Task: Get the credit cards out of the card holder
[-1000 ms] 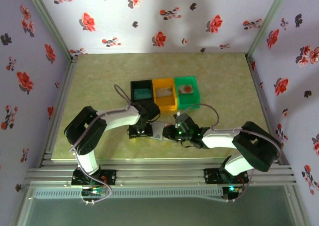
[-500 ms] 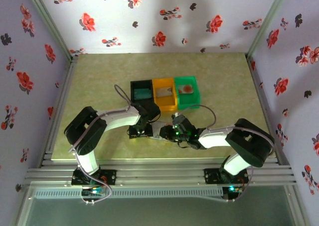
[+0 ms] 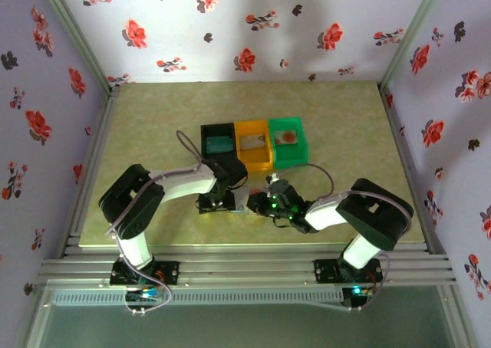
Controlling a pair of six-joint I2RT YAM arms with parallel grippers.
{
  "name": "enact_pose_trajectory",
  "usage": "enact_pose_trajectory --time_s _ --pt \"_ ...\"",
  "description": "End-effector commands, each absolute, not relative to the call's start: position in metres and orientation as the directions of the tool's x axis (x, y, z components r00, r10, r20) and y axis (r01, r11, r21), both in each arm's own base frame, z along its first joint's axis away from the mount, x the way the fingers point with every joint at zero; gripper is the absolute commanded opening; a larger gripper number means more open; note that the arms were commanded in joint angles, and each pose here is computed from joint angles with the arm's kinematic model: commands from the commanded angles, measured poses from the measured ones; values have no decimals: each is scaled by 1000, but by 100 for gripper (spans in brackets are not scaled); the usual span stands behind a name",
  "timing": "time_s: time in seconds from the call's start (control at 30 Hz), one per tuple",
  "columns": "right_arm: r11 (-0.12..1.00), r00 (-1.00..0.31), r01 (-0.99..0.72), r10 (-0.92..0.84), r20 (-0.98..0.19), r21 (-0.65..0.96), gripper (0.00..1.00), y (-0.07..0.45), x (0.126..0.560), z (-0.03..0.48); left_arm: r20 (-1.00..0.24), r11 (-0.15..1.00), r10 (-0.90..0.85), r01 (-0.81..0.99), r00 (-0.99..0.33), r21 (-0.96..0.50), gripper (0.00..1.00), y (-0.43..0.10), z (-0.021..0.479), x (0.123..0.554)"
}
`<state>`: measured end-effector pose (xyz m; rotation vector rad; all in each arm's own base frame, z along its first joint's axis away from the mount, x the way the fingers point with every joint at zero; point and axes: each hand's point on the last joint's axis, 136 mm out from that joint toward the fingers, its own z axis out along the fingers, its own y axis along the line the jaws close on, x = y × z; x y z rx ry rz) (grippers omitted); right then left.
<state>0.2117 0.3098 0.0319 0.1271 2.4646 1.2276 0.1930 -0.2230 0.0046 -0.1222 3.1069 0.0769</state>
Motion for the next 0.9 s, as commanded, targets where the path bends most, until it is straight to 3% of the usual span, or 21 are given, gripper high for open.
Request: enact_pose_trajectory --time_s 0.0,0.13,0.2,0.37,0.87 --pt "594 -939 -92 215 -267 799 17 317 202 20 142 999 -41 -42 -989 -5 68 -245 -57 147" --pt "562 -939 -117 207 -276 819 13 321 201 26 144 999 -38 -40 -989 -8 68 -247 -58 146" --pt "569 -937 -111 213 -276 815 6 319 201 25 146 999 -36 -37 -989 -8 68 -247 -57 146" --pt "598 -933 -112 211 -291 794 2 311 200 25 143 999 -36 -38 -989 -10 68 -246 -56 146" --pt "656 -902 -98 259 -345 749 0 275 209 37 145 999 -39 -41 -989 -12 68 -246 -57 145"
